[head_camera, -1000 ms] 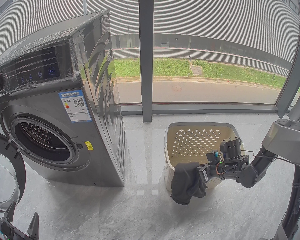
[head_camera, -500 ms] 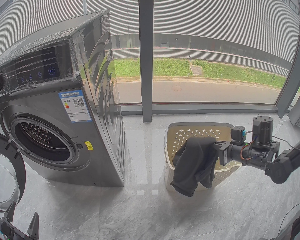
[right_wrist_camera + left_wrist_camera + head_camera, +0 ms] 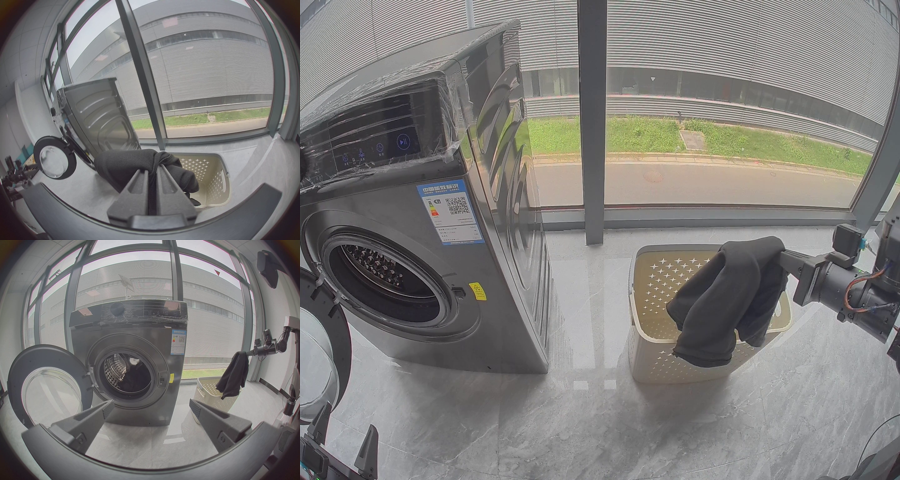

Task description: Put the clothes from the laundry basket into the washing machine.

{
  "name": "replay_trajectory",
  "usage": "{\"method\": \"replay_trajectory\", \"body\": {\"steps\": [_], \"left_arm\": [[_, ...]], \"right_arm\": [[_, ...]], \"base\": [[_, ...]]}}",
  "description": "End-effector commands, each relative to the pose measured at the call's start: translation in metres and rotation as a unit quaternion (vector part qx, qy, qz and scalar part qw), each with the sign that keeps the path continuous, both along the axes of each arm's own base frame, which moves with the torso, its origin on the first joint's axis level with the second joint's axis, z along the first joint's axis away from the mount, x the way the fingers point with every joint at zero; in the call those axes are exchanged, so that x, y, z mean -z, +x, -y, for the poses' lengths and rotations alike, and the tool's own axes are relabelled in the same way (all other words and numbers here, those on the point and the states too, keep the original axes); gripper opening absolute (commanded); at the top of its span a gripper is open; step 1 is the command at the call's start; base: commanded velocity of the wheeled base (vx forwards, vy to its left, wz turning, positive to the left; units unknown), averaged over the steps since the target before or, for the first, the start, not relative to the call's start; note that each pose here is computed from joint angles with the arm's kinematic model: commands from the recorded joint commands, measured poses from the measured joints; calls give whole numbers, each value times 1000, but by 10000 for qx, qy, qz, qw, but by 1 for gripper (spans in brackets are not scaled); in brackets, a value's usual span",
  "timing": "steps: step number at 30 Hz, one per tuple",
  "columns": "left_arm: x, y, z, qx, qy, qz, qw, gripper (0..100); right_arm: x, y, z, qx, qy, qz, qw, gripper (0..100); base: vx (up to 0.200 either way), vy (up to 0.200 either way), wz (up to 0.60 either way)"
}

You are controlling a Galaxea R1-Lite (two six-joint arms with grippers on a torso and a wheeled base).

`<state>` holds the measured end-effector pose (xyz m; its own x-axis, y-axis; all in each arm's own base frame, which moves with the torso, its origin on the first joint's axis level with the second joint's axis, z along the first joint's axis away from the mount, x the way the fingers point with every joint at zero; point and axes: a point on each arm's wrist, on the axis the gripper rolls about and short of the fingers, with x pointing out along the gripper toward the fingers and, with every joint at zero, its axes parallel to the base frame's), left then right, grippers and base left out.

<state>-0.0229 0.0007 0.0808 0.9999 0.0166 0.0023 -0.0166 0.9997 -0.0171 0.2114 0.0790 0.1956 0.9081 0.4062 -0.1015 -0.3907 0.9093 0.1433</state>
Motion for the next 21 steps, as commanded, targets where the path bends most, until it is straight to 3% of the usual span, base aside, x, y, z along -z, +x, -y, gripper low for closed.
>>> {"method": "replay_trajectory", "body": {"steps": [1, 6, 18, 21], "left_arm": [[5, 0, 0, 6, 16, -27, 10000, 100], [5, 0, 0, -1, 16, -20, 10000, 100], [5, 0, 0, 6, -30, -34, 10000, 100], [5, 0, 0, 45, -37, -19, 10000, 100]], "right_arm": [[-18, -14, 8, 206, 123, 383, 9990, 0], [-17, -14, 6, 386, -170, 491, 9979, 0], [-5, -18, 5, 310, -246, 285, 9988, 0], [-2, -18, 2, 262, -271, 247, 9990, 0]], "base": [[0, 0, 0], [0, 0, 0], [0, 0, 0], [0, 200, 0]]}}
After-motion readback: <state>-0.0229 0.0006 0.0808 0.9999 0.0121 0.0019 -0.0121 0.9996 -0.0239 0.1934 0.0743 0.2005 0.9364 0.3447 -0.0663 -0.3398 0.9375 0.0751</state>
